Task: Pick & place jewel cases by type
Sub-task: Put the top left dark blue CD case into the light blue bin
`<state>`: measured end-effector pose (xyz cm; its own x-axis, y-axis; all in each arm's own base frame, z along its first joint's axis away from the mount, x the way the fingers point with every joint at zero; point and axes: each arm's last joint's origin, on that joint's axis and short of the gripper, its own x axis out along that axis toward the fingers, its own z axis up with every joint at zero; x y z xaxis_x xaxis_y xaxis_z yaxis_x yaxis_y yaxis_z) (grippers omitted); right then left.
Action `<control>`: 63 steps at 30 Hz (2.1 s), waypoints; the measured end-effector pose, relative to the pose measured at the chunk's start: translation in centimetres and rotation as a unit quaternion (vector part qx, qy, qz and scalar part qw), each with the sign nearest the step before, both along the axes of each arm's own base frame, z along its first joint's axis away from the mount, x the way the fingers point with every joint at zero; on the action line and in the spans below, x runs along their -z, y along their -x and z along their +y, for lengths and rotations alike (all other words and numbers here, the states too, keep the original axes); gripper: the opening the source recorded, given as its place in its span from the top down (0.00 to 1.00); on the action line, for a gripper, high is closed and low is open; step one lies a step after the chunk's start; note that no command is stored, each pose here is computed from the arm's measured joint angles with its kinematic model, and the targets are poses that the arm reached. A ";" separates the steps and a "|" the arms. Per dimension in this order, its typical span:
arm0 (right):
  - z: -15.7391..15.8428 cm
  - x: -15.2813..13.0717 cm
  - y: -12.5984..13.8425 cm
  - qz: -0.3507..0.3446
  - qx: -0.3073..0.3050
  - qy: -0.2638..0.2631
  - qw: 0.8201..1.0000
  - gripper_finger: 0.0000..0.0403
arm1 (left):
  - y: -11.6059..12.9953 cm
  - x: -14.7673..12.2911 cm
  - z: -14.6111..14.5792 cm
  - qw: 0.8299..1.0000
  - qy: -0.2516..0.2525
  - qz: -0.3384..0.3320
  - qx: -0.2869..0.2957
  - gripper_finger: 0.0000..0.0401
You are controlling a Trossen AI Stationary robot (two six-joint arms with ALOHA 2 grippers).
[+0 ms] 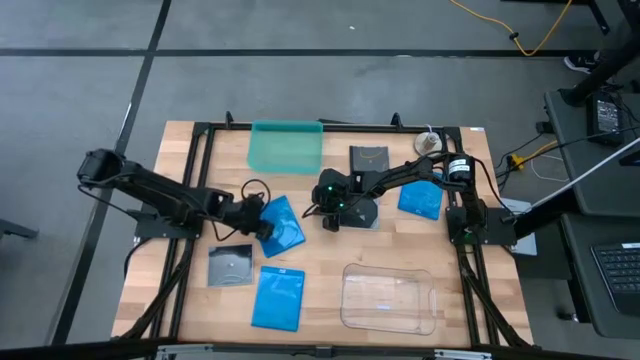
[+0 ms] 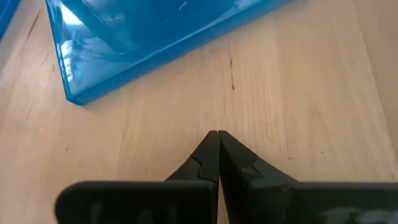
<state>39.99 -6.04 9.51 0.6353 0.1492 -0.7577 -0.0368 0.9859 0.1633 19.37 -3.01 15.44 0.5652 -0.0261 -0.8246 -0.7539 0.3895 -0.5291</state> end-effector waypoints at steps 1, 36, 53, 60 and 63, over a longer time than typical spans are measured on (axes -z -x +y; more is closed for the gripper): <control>0.0 0.0 0.0 -0.001 -0.002 0.001 1.000 0.98 | 0.4 0.0 -0.2 1.000 0.001 0.014 -0.005 0.52; 0.0 -0.1 -0.1 -0.008 -0.016 0.007 1.000 0.98 | 2.5 2.9 2.1 0.994 -0.020 0.009 -0.104 0.52; -1.0 0.0 0.3 -0.001 -0.010 -0.011 1.000 0.98 | -0.6 4.3 4.9 0.994 -0.025 -0.060 -0.082 0.52; -0.6 -0.3 0.2 -0.002 -0.013 0.000 1.000 0.98 | -0.4 3.7 5.4 0.993 -0.033 -0.071 -0.086 0.52; -0.6 -0.2 0.3 0.003 -0.011 -0.003 1.000 0.98 | -0.4 3.7 5.3 0.994 -0.021 -0.074 -0.079 0.52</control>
<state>39.72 -6.60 9.73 0.6279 0.1680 -0.7599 -0.0580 0.9838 0.1696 19.78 2.28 11.78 0.6749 0.1059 -0.7303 -0.7223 0.2969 -0.6246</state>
